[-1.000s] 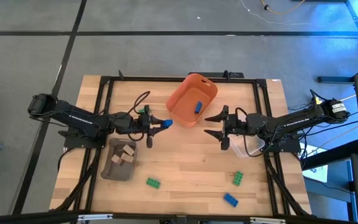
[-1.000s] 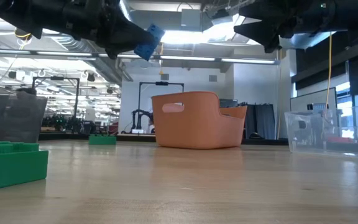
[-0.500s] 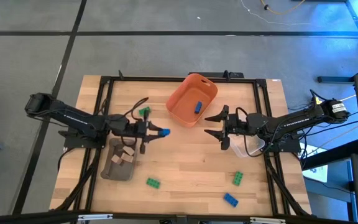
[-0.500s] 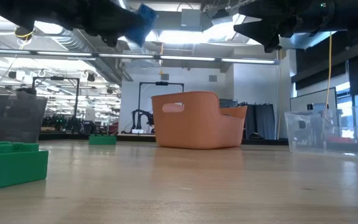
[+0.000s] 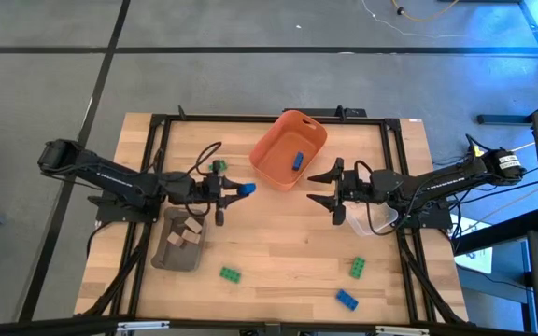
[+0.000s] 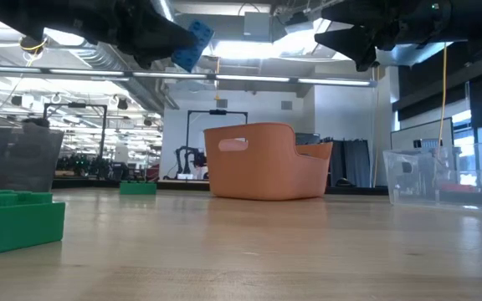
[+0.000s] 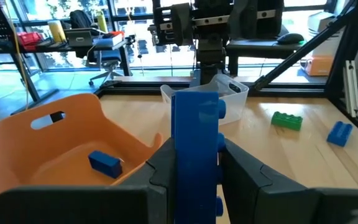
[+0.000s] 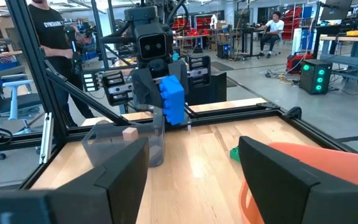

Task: Sort & place blocks by color
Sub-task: Put the left blue game piece into the orange bin

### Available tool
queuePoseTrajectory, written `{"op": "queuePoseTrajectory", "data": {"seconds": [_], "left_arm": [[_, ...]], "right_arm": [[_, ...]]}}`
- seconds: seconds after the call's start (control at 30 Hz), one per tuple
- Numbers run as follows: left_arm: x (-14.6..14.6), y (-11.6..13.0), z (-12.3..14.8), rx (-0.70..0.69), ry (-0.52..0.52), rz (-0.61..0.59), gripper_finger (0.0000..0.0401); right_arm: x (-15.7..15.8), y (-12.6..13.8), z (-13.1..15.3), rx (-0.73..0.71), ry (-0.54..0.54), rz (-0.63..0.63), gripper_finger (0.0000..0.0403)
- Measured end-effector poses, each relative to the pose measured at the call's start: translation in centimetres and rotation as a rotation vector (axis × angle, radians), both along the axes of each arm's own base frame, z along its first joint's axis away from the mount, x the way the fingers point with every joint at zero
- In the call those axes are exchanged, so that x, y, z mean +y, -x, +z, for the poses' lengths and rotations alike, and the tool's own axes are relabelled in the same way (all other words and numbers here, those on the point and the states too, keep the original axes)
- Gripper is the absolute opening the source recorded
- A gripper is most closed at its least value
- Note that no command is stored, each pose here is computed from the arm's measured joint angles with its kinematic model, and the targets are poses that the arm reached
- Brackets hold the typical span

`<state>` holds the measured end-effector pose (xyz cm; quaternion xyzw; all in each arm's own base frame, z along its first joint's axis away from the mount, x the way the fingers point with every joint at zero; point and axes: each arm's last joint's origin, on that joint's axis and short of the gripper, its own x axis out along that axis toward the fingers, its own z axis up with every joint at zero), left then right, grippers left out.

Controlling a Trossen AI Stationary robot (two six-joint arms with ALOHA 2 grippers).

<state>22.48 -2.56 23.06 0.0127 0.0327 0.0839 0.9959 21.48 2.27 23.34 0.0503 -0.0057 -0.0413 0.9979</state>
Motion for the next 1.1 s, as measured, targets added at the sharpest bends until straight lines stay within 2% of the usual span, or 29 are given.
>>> {"op": "queuePoseTrajectory", "data": {"seconds": [0.27, 0.47, 0.73, 0.87, 1.1], "left_arm": [[0.0, 0.0, 0.0, 0.003, 0.0, -0.002, 0.0081], [0.0, 0.0, -0.1, 0.01, 0.001, -0.001, 0.0081], [0.0, 0.0, -0.3, 0.029, -0.001, -0.001, 0.0082], [0.0, 0.0, -0.3, 0.034, -0.002, -0.001, 0.0082], [0.0, 0.0, -0.4, 0.035, 0.001, -0.001, 0.0082]], "right_arm": [[0.0, 0.0, 0.0, 0.001, 0.0, 0.001, 0.025], [0.2, 0.2, -0.3, 0.05, -0.031, 0.068, 0.025], [-0.1, 2.3, 0.8, 0.06, -0.052, 0.052, 0.025], [-0.3, 3.1, 1.2, 0.056, -0.098, 0.024, 0.025], [-0.3, 3.0, 0.6, 0.109, -0.143, 0.018, 0.025]]}}
